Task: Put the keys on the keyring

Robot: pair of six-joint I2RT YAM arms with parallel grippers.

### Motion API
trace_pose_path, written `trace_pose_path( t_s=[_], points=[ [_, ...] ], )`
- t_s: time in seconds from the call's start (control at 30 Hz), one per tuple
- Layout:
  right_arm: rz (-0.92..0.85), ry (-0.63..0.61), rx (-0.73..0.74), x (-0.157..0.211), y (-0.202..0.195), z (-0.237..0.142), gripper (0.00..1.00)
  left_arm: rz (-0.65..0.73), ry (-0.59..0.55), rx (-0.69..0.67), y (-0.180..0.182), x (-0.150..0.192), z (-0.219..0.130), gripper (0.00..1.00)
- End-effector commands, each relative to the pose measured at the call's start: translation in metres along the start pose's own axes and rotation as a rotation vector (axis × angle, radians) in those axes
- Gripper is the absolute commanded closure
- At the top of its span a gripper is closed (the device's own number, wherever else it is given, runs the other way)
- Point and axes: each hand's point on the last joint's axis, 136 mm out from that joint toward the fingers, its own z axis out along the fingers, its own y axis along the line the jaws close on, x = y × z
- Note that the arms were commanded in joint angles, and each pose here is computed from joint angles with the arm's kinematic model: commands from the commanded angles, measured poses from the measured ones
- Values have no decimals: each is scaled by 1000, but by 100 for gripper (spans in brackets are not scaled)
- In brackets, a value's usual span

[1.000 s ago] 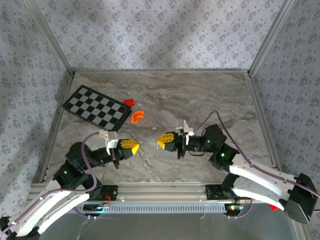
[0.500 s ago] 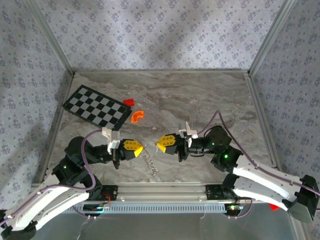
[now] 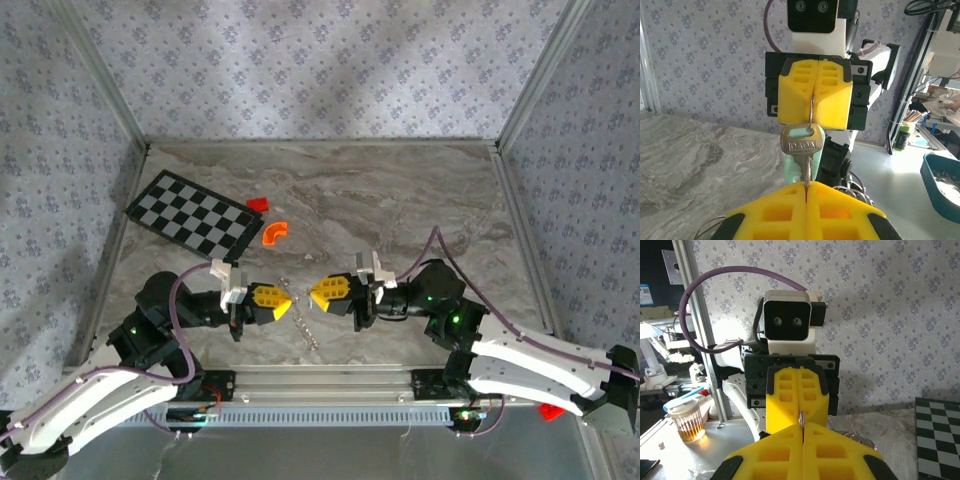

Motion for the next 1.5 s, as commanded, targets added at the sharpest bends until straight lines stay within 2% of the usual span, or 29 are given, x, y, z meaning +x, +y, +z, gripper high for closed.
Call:
trace_pose_path(
  t_s=[0.0,0.37,1.07,1.47],
  points=[
    [-36,1,39,0,-2,-2,100,66,-63,36,-13,-23,-5,100],
    [-37,24,66,11,0,-4,100,76,-82,5,-10,-21,-9,100],
    [-42,2,42,10,10,-1,100,88,-73,0,-7,-18,-3,100],
    [-78,0,78,8,7,0,100,87,-68,7,-8,-15,-2,100]
  ],
)
